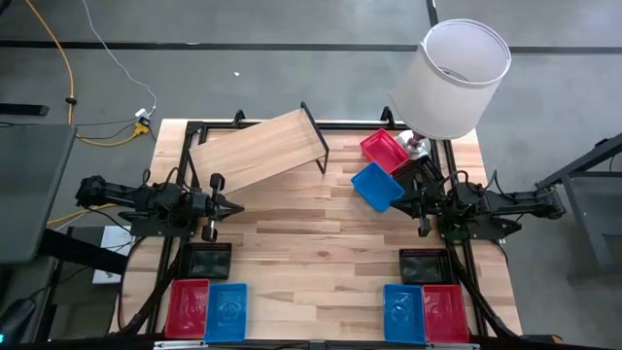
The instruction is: Stack baskets on shelf by color
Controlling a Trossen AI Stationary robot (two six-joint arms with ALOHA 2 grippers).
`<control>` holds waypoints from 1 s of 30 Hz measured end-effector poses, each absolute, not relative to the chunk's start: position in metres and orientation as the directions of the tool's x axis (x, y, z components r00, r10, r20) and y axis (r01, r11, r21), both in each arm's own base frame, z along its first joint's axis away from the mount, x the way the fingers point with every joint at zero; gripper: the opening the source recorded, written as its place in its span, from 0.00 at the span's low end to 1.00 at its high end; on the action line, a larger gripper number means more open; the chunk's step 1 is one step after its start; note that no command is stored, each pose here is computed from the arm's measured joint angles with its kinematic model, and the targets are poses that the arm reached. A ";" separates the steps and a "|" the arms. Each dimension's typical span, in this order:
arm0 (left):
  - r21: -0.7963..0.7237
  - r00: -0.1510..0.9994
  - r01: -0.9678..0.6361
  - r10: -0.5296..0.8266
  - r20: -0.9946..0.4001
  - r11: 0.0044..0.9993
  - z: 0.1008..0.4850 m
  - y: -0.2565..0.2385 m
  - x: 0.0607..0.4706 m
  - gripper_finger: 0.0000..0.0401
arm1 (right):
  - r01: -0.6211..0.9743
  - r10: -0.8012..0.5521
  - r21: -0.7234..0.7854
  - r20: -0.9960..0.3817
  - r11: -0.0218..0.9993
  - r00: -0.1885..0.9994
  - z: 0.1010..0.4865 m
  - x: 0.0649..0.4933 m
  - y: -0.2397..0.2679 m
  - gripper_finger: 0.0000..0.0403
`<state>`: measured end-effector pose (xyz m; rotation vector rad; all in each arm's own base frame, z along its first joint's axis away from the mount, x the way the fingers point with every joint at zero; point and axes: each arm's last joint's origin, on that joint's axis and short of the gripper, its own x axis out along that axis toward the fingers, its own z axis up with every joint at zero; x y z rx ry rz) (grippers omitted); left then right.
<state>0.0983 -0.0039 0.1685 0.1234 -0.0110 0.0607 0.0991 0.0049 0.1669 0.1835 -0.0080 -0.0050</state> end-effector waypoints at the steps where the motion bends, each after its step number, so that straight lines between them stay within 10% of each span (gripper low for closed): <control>1: 0.124 0.998 -0.061 0.060 0.015 0.990 0.169 -0.004 0.098 0.01 | 0.005 -0.006 0.182 0.007 0.983 1.000 0.167 0.099 0.005 0.00; 11: 0.123 0.998 -0.061 0.060 0.014 0.991 0.168 -0.004 0.098 0.01 | 0.118 -0.121 0.058 0.047 0.991 0.992 0.171 0.099 0.002 0.00; 22: 0.124 0.998 -0.061 0.060 0.015 0.990 0.169 -0.004 0.098 0.01 | 0.161 -0.196 0.117 0.440 0.980 0.876 0.210 0.088 -0.001 0.00; 30: 0.124 0.998 -0.061 0.060 0.014 0.990 0.169 -0.004 0.098 0.01 | 0.336 -0.339 0.047 0.180 0.941 0.923 0.201 0.100 -0.005 0.05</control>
